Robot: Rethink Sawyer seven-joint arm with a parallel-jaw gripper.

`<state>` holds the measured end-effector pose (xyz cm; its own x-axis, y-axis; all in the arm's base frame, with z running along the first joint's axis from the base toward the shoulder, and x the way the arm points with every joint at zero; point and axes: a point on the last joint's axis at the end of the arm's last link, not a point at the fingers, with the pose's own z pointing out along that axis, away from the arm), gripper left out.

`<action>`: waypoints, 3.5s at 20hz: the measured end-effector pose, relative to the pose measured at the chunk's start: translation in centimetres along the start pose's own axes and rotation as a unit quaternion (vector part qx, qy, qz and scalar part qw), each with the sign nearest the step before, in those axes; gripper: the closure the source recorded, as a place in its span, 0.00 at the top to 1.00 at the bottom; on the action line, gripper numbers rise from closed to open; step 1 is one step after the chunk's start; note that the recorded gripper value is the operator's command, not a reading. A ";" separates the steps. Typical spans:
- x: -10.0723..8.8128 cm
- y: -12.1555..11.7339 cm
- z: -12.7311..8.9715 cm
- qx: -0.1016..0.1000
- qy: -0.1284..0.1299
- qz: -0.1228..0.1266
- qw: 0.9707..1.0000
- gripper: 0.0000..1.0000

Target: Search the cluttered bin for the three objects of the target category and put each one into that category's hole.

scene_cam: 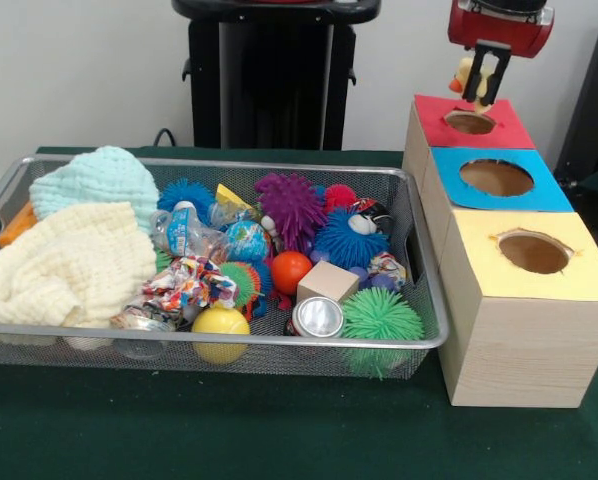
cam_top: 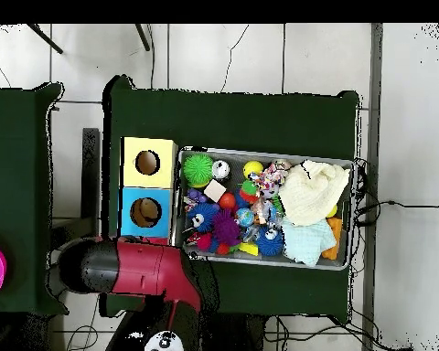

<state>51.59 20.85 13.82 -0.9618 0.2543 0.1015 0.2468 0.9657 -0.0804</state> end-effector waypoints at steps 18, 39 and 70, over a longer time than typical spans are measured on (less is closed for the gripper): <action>-0.4 -0.9 -0.3 0.002 -0.002 0.016 1.000 1.00; -5.2 -8.7 -2.4 -0.018 -0.013 0.102 0.995 1.00; -7.3 -27.0 -0.4 0.029 -0.025 0.177 0.984 1.00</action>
<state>52.00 -7.04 15.63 -0.8222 0.5691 0.0079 0.5610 0.8127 -0.1574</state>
